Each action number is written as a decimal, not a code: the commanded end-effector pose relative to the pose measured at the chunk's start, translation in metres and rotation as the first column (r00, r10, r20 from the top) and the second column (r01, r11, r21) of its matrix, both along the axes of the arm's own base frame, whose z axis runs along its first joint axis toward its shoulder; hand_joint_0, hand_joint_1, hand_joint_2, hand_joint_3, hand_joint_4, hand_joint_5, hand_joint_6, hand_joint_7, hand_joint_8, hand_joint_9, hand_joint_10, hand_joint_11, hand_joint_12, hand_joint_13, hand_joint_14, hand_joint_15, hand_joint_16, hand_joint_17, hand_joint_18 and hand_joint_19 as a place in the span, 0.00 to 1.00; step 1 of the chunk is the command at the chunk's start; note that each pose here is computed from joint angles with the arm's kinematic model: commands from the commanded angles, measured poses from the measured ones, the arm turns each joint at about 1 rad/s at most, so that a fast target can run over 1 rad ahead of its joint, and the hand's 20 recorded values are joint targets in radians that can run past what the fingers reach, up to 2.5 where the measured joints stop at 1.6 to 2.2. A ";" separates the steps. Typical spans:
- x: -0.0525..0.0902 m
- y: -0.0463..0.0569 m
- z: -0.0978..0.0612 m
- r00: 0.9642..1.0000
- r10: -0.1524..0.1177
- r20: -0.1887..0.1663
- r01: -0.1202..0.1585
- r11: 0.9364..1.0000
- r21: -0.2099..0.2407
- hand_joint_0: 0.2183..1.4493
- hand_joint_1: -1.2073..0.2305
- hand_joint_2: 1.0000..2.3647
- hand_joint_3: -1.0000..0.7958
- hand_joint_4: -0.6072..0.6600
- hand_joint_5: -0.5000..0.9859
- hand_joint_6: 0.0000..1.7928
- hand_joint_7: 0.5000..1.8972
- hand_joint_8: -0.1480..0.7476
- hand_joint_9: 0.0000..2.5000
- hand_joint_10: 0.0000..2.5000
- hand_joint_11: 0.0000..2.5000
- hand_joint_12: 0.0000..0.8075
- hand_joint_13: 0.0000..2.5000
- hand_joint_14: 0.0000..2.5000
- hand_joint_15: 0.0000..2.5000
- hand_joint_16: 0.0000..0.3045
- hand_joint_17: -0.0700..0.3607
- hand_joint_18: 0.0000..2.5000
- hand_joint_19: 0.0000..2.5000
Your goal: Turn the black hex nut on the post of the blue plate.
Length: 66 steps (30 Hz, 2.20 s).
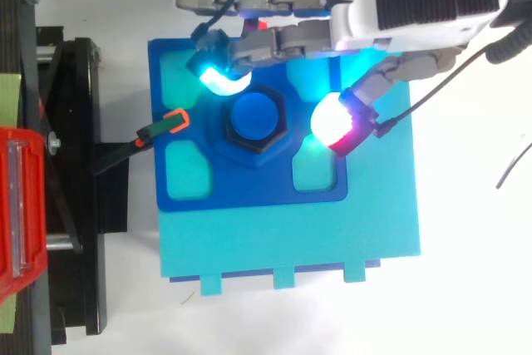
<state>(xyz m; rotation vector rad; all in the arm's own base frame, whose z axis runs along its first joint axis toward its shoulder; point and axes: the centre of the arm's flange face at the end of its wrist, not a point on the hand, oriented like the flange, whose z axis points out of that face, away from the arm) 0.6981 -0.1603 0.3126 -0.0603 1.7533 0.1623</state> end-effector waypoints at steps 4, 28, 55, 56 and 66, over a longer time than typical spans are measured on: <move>-0.008 -0.002 0.012 1.000 -0.002 -0.016 0.001 1.000 -0.020 0.18 0.31 0.00 0.28 0.49 0.13 0.28 0.22 0.25 0.00 0.00 0.00 0.33 0.00 0.00 0.01 0.12 0.35 0.03 0.06; -0.023 0.003 0.026 0.998 0.008 -0.069 -0.012 0.998 -0.058 0.18 0.32 0.00 0.28 0.48 0.13 0.28 0.22 0.25 0.00 0.00 0.00 0.32 0.00 0.00 0.01 0.12 0.35 0.03 0.06; -0.034 0.007 0.040 0.994 -0.009 -0.109 0.002 0.997 -0.072 0.19 0.33 0.00 0.28 0.48 0.13 0.28 0.23 0.25 0.00 0.00 0.00 0.32 0.00 0.00 0.01 0.12 0.35 0.03 0.06; -0.035 0.007 0.041 0.994 -0.009 -0.109 0.002 0.997 -0.072 0.19 0.33 0.00 0.28 0.48 0.13 0.28 0.23 0.25 0.00 0.00 0.00 0.32 0.00 0.00 0.01 0.12 0.35 0.03 0.06; -0.041 0.002 0.058 0.996 -0.020 -0.084 0.014 0.998 -0.069 0.18 0.34 0.00 0.28 0.49 0.13 0.28 0.23 0.25 0.00 0.00 0.00 0.33 0.00 0.00 0.02 0.12 0.35 0.03 0.06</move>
